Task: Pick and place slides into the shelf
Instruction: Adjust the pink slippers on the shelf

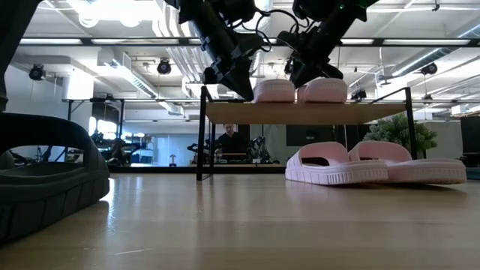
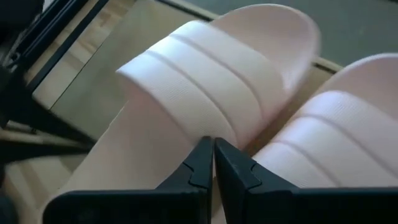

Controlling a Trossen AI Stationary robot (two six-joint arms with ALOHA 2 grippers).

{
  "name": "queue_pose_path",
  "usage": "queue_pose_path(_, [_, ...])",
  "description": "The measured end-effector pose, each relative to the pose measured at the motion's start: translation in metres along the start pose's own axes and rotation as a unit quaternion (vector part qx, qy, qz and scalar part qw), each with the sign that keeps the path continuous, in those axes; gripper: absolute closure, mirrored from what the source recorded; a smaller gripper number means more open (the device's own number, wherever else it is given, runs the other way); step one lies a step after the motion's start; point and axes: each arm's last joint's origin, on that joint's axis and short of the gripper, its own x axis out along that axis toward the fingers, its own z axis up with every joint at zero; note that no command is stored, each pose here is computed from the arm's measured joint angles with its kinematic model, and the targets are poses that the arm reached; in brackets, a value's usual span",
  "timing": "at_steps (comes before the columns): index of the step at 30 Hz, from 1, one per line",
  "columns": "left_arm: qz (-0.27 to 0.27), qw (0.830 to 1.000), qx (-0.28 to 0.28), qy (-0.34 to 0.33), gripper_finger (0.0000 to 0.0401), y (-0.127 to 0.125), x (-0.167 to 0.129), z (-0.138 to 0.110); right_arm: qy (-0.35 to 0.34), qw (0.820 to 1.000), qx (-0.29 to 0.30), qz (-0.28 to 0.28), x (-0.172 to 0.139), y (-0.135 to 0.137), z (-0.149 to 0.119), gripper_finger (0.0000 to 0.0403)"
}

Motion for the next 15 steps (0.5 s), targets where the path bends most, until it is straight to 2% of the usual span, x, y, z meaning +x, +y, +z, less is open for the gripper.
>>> queue_pose_path(7, [-0.022, 1.000, -0.001, -0.017, 0.0401, -0.003, 0.000, 0.003, -0.009, 1.000, -0.001, -0.012, -0.001, -0.001, 0.001, 0.0392])
queue_pose_path(15, [0.008, 1.000, 0.003, 0.018, 0.0401, 0.000, 0.000, -0.004, -0.004, 1.000, -0.001, -0.008, -0.022, -0.005, -0.002, 0.0392])
